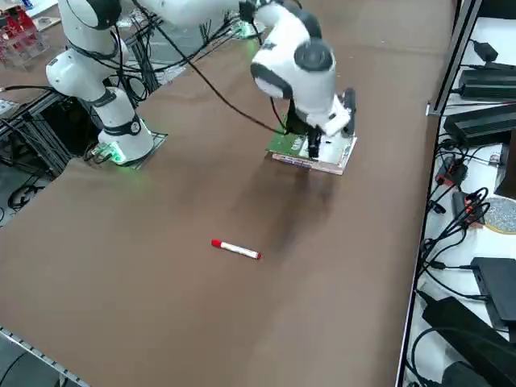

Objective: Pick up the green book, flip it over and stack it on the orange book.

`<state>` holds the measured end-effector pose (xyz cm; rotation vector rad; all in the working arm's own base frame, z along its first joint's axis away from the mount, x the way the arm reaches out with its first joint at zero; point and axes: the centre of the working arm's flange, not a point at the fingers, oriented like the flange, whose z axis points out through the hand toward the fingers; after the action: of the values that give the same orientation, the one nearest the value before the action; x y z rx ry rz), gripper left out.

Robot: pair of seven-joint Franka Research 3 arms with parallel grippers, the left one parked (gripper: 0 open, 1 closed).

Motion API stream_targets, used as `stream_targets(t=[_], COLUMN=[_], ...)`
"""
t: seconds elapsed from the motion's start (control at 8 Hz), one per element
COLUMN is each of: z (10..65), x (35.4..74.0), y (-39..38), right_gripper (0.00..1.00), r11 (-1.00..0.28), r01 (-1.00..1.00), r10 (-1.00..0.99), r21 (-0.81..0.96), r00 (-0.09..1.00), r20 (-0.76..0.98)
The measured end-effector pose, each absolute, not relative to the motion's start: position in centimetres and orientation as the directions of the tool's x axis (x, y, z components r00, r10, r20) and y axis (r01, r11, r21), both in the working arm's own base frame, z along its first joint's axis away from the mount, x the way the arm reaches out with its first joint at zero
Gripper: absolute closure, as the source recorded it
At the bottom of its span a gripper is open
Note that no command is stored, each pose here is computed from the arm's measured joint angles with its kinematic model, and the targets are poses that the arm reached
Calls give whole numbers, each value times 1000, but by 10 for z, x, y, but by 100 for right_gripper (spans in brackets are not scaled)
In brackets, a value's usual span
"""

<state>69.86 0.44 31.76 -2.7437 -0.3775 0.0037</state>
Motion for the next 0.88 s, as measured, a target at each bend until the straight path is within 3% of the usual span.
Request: stream_targets(t=[0.38,0.88], z=[415,533], x=[699,655], y=[1,-2], right_gripper=[0,0], r11=[-921,-968], r01=[333,247], r10=[310,240], r21=[-202,-53], r00=[940,965], r20=[140,106])
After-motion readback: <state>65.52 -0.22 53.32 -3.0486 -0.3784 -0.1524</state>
